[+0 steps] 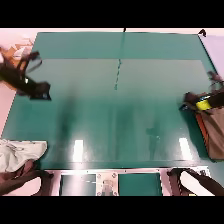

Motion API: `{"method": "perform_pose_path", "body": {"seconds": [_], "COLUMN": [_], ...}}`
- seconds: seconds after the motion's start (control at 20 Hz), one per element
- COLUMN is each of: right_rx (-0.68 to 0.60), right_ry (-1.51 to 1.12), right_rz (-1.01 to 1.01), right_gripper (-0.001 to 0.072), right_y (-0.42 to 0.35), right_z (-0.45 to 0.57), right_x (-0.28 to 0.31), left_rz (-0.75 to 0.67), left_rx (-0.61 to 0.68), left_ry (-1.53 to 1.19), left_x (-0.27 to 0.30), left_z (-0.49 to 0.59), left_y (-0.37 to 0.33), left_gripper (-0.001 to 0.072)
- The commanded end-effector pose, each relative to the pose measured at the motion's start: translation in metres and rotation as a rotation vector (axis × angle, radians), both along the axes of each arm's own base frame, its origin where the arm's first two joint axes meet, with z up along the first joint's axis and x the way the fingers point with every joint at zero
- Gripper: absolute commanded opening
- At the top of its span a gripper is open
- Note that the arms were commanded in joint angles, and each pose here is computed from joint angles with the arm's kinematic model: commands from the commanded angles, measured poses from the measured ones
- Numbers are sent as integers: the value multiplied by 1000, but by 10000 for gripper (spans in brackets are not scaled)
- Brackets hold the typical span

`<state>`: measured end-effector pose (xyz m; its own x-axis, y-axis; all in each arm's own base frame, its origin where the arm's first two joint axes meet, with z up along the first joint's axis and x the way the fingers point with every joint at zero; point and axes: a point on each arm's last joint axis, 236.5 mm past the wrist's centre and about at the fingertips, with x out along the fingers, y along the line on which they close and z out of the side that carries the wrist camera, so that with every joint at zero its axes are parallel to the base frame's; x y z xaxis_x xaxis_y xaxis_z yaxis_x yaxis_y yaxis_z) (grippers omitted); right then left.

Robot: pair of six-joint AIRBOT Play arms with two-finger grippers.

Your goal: Fold the shirts.

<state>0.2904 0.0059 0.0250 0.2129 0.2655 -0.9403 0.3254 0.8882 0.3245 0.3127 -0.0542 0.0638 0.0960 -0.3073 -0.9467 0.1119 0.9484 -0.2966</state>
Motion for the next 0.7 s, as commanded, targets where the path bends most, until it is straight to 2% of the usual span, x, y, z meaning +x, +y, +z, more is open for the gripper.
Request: {"method": "perform_pose_path", "body": {"seconds": [0.0,0.3,0.65], "right_rx": [65,72,73], "right_ry": [-48,-119,-120], "right_rz": [157,298,309], "right_gripper": [24,23,23], "right_y": [84,131,134], "right_z": [-19,-14,-14], "right_x": [-17,-18,-19], "left_rz": [20,21,33], "left_rx": [-3,-1,1], "left_ry": [1,1,-33], "left_x": [-61,-75,-66], "left_z": [-28,-33,-32], "left_y": [-4,-5,-4], "left_gripper": [22,23,23]}}
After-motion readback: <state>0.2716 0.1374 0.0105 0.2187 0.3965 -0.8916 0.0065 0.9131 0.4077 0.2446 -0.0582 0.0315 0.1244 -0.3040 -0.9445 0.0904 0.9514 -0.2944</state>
